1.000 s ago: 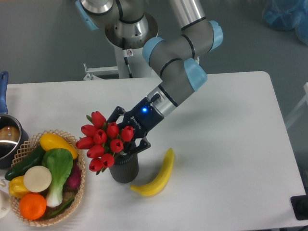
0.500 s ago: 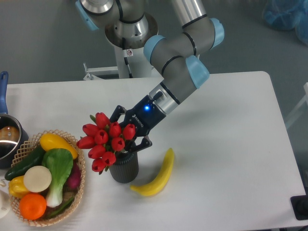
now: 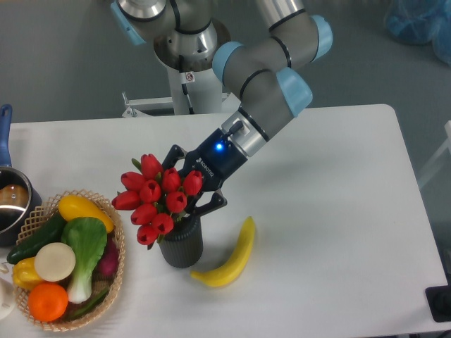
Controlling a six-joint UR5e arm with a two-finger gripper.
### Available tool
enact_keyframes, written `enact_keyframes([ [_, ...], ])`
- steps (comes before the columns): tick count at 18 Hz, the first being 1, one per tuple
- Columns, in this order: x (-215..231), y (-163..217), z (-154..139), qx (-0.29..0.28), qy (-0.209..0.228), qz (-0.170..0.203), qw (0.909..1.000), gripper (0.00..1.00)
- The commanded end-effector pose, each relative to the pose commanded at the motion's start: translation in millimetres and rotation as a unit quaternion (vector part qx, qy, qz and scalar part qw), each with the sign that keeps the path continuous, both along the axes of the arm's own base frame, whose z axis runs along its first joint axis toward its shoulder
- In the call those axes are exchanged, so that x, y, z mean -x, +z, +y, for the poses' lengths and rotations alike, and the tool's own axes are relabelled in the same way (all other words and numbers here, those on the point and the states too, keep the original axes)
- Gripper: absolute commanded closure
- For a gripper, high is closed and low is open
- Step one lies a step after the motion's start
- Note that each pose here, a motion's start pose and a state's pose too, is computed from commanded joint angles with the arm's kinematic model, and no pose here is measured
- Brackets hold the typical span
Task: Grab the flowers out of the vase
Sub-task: 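Lift the gripped tulips straight up out of the black vase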
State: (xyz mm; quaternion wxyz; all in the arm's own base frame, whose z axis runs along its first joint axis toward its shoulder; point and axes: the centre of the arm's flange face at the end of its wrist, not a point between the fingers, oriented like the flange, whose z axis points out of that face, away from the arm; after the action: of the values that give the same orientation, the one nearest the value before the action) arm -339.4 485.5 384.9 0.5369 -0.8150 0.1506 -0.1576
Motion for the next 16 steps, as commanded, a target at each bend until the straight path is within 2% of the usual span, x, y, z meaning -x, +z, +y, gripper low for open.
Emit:
enact_keyframes([
  [4,-9.8,22.9,-4.1,0.001,0.010,-0.011,0.9999,0.49],
  [16,-19.4,99.2,-17.0,-0.015,0.038,-0.004,0.9991,0.49],
])
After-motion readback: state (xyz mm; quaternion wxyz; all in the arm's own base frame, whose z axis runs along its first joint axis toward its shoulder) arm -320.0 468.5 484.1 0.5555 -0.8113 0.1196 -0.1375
